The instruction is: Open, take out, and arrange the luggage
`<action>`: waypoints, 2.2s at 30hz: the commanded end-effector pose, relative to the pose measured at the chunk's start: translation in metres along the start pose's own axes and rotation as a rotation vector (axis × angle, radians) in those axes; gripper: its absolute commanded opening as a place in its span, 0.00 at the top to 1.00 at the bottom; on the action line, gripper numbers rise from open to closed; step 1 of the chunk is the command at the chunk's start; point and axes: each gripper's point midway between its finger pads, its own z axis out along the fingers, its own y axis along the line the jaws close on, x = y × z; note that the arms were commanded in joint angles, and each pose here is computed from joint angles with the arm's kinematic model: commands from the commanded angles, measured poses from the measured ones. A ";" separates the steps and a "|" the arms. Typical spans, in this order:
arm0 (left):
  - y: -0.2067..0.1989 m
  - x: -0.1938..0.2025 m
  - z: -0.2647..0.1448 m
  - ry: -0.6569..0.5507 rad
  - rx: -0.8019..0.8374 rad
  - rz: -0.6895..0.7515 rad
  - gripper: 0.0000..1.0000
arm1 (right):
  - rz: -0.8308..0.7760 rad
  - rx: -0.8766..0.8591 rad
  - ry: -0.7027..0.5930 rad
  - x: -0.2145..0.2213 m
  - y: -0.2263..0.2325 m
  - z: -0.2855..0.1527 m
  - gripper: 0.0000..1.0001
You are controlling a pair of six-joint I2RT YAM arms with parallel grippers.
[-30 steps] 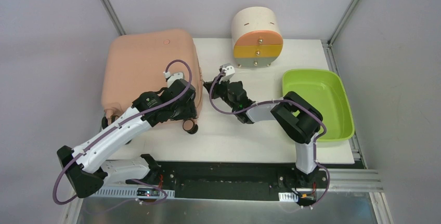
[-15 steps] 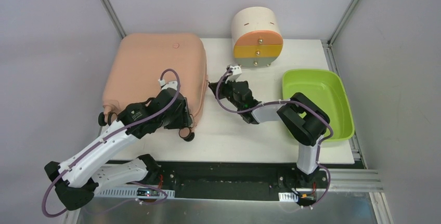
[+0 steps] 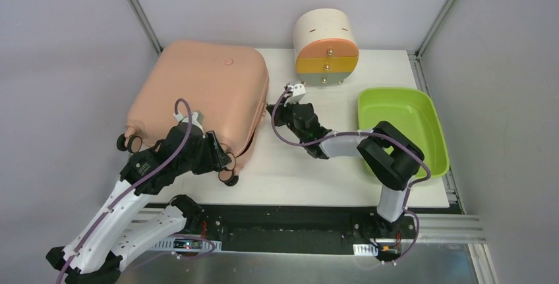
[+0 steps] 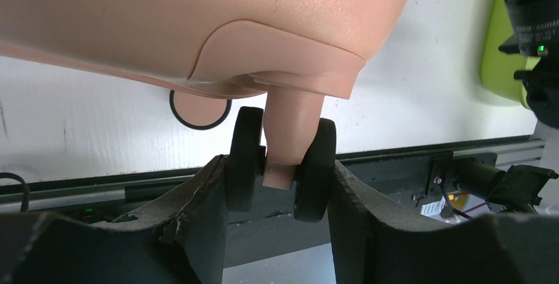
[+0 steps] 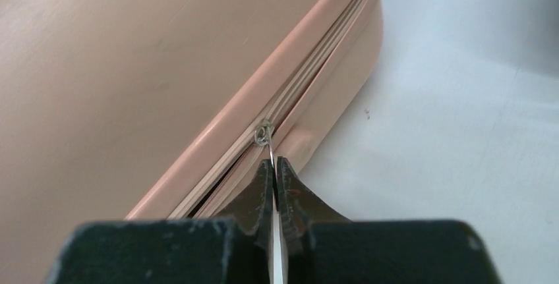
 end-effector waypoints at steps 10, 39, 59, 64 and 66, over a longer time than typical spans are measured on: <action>0.073 0.006 -0.014 -0.052 -0.309 -0.074 1.00 | -0.033 0.270 -0.132 -0.095 -0.118 0.067 1.00; 0.159 -0.090 -0.070 -0.404 -0.845 -0.478 0.56 | -0.050 0.121 -0.026 -0.033 -0.031 -0.029 1.00; 0.149 -0.136 -0.046 -0.327 -0.871 -0.512 0.26 | -0.087 0.024 0.074 0.017 0.005 -0.069 1.00; 0.145 -0.160 -0.017 -0.243 -0.864 -0.468 0.25 | -0.099 0.002 0.104 0.017 0.020 -0.075 1.00; 0.142 -0.171 -0.002 -0.218 -0.840 -0.450 0.25 | -0.107 -0.020 0.121 0.022 0.030 -0.078 1.00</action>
